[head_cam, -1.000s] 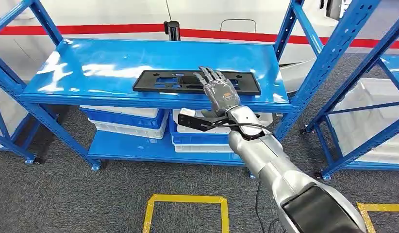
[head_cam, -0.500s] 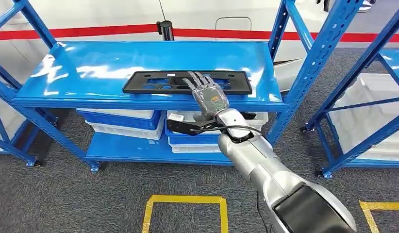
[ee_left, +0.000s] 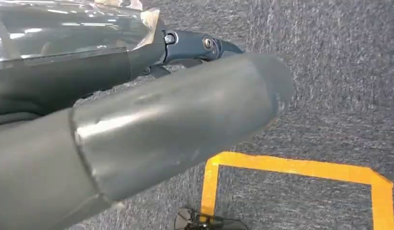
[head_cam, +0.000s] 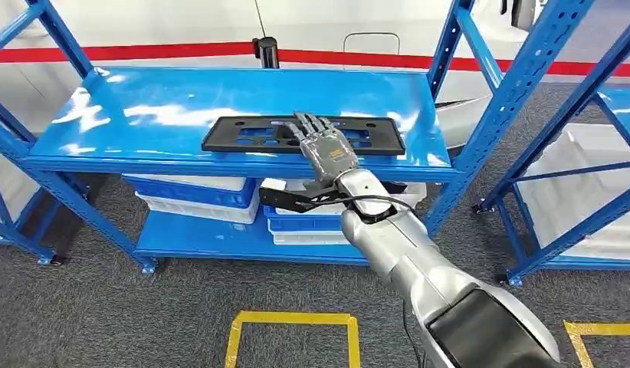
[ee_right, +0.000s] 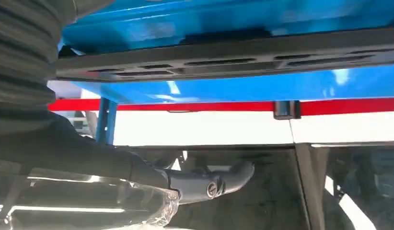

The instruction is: Take the parts from the cabinet and place them on the table.

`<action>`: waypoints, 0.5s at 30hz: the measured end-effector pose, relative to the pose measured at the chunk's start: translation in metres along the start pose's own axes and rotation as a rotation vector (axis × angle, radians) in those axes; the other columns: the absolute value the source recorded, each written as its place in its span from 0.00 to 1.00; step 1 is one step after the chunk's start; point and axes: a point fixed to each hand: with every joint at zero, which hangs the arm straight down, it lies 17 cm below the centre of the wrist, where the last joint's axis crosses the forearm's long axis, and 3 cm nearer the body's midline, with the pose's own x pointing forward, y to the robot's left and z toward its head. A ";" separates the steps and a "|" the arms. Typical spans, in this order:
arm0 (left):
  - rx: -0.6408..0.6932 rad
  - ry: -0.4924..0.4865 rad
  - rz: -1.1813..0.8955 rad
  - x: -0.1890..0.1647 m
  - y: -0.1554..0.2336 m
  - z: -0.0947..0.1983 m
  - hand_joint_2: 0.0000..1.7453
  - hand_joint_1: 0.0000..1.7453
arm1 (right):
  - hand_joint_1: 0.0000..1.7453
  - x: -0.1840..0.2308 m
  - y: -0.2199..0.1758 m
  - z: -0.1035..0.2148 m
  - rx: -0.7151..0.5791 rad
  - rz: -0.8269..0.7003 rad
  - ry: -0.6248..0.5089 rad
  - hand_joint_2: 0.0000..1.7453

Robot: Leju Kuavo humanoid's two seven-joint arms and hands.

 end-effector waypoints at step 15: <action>0.014 0.007 0.015 -0.001 0.005 -0.001 0.00 0.00 | 0.00 -0.005 0.000 -0.001 0.009 0.023 0.005 1.00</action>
